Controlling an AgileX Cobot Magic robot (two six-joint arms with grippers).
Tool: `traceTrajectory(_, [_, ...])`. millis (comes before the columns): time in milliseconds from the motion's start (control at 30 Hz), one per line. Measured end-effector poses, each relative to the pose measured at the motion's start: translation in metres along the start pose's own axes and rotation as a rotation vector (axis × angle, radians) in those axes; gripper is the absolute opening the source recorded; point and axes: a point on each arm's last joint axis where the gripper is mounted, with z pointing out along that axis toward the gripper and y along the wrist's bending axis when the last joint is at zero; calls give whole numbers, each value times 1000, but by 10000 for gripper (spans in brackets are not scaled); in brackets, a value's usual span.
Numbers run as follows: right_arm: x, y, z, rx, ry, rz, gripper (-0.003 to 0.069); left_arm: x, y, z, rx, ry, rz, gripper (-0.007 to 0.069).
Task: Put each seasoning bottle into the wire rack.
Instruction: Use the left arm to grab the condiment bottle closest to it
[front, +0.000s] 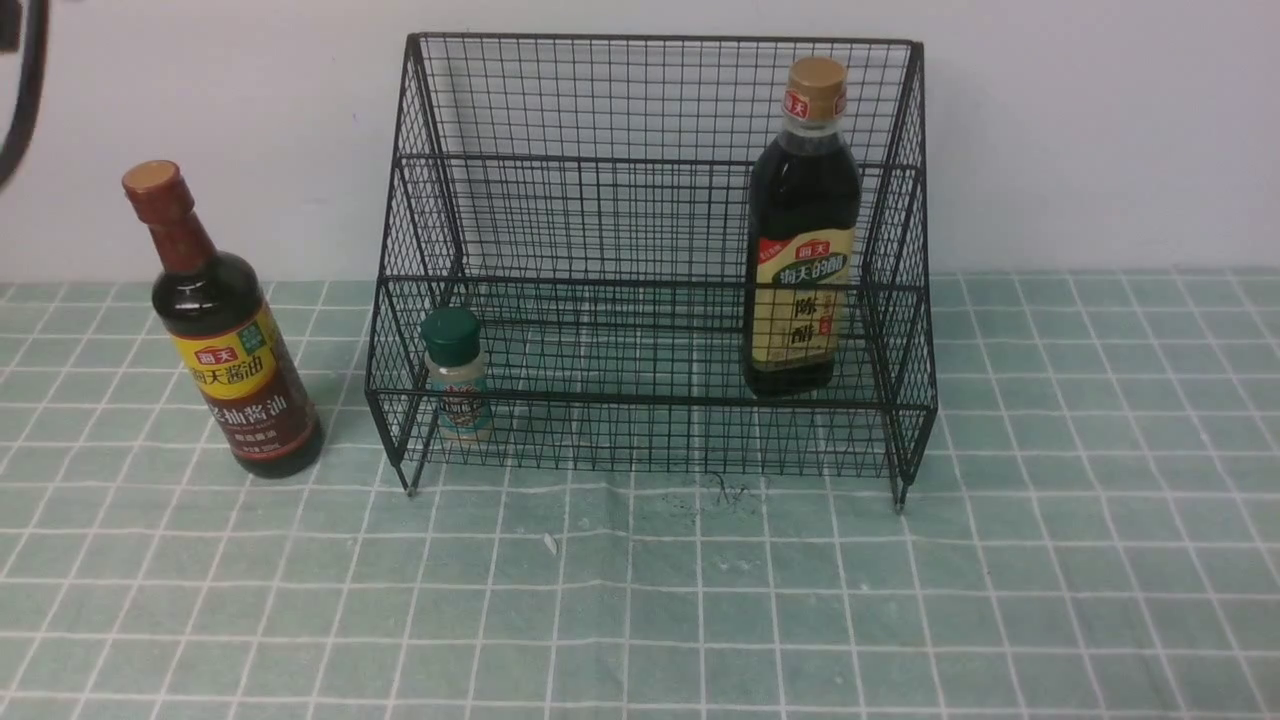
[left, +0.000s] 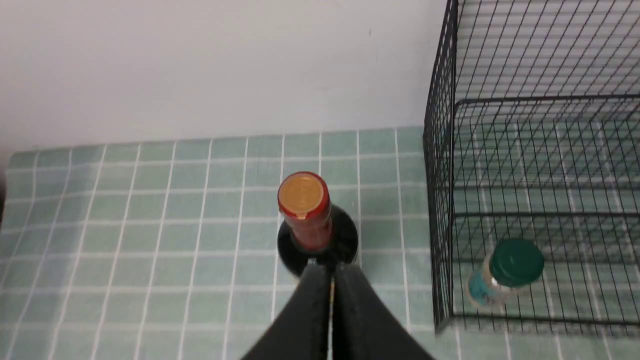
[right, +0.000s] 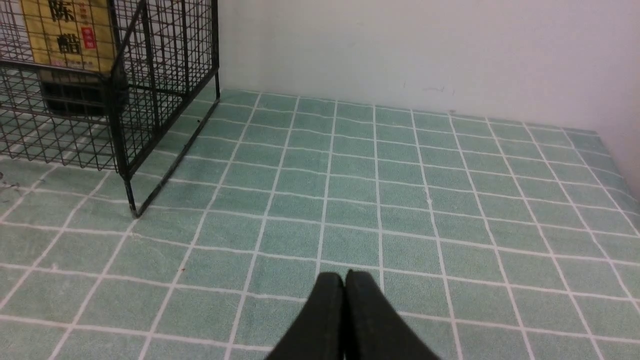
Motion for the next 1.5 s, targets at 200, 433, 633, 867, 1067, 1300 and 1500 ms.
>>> traceTrajectory(200, [0,0,0,0,0,0,-14,44,-6,32,49,-241,9,-6])
traceTrajectory(433, [0,0,0,0,0,0,-14,54,-9,51,68,-321,13,31])
traceTrajectory(633, [0,0,0,0,0,0,-14,53,-11,76,62,-339,54,260])
traceTrajectory(867, [0,0,0,0,0,0,-14,50,15,84,-16,-378,15,557])
traceTrajectory(1067, [0,0,0,0,0,0,-14,50,26,95,-36,-390,-41,640])
traceTrajectory(1300, [0,0,0,0,0,0,-14,56,15,120,2,-354,-43,645])
traceTrajectory(1500, [0,0,0,0,0,0,-14,62,14,143,9,-328,-41,645])
